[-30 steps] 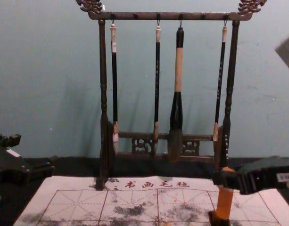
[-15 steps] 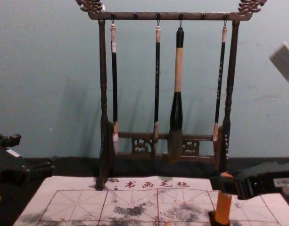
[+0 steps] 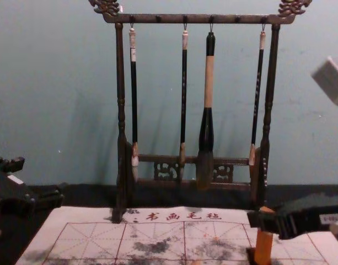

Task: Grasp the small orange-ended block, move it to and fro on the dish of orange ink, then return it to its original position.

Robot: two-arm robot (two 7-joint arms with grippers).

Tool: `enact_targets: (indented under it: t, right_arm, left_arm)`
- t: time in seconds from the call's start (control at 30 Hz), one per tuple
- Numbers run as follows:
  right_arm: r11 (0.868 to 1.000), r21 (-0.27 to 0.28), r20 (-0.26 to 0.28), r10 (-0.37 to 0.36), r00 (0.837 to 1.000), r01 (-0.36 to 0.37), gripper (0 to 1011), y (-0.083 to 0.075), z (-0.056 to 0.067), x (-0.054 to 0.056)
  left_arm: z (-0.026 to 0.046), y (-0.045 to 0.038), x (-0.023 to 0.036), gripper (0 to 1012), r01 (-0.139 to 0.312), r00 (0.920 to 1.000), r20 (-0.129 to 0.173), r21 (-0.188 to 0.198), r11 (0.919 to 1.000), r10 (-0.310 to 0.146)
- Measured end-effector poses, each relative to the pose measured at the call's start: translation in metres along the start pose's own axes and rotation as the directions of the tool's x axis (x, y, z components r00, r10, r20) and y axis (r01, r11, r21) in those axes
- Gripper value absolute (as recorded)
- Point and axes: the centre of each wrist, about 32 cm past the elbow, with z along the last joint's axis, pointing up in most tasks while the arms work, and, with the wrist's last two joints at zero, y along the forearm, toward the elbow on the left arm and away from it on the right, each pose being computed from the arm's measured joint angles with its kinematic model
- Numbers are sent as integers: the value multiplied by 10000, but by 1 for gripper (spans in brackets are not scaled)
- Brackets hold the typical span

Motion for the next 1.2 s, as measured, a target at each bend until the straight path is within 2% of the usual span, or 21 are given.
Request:
enact_targets:
  t: [1.2]
  right_arm:
    - [9992,-381,374,-136,9992,150,120,116,-119,-49]
  left_arm:
    - [0,0,0,1001,0,10000,0,0,10000,0]
